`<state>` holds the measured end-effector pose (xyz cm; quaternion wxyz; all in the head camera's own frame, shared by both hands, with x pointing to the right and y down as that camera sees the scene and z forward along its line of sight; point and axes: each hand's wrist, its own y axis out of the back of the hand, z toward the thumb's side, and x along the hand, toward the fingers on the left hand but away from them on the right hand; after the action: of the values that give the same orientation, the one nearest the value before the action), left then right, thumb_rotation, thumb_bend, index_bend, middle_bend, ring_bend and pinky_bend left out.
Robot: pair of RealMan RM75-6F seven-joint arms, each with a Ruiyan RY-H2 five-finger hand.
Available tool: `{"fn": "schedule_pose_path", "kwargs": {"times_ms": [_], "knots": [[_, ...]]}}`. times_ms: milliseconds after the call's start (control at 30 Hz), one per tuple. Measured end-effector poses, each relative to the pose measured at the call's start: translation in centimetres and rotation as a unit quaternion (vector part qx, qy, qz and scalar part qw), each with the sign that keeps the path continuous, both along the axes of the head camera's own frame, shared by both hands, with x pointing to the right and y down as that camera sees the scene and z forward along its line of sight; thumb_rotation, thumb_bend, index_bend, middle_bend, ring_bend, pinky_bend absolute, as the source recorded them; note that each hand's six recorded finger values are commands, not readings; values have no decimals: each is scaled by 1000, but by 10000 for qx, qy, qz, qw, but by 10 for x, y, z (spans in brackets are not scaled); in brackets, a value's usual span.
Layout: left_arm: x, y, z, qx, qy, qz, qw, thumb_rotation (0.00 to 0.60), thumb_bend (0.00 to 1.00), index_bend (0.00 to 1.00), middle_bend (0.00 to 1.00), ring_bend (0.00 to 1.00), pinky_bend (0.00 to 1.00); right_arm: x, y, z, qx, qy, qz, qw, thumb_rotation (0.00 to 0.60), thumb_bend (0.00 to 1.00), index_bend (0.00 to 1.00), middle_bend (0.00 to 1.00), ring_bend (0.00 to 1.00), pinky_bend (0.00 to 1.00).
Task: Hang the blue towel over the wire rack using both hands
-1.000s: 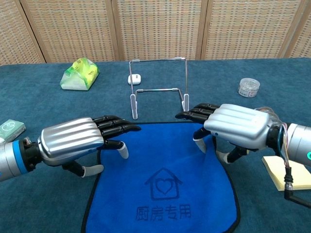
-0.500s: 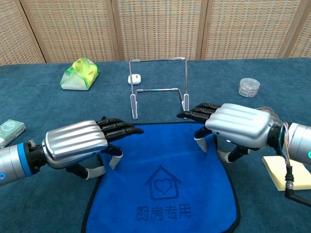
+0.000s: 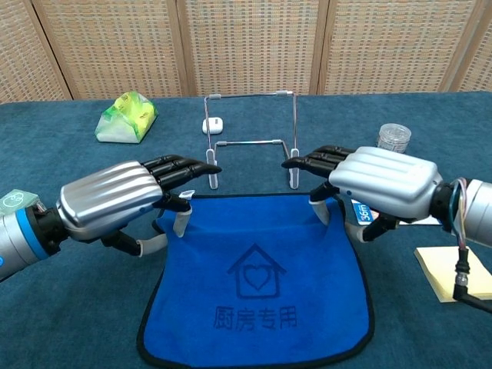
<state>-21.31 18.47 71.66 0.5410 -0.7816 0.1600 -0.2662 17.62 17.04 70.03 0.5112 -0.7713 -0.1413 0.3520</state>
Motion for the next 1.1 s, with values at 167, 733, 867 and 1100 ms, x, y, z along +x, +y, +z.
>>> {"fn": "schedule_pose_path", "kwargs": {"times_ms": [167, 733, 867, 1100], "knots": [[-2, -12, -12, 82, 213, -237, 9995, 600, 449, 756, 0, 0, 59, 1, -11, -14, 101, -147, 157, 9997, 600, 534, 626, 0, 0, 0], [2, -86, -82, 698, 902, -1195, 9863, 600, 450, 757, 0, 0, 50, -3, -83, -92, 591, -689, 903, 9918, 600, 536, 629, 0, 0, 0], [6, -105, -96, 869, 909, -1279, 9838, 600, 449, 757, 0, 0, 49, -6, -97, -102, 645, -653, 980, 9909, 600, 535, 629, 0, 0, 0], [17, -126, -112, 1140, 885, -1258, 9815, 600, 449, 757, 0, 0, 49, -11, -118, -116, 709, -703, 1158, 9882, 600, 535, 629, 0, 0, 0]]}}
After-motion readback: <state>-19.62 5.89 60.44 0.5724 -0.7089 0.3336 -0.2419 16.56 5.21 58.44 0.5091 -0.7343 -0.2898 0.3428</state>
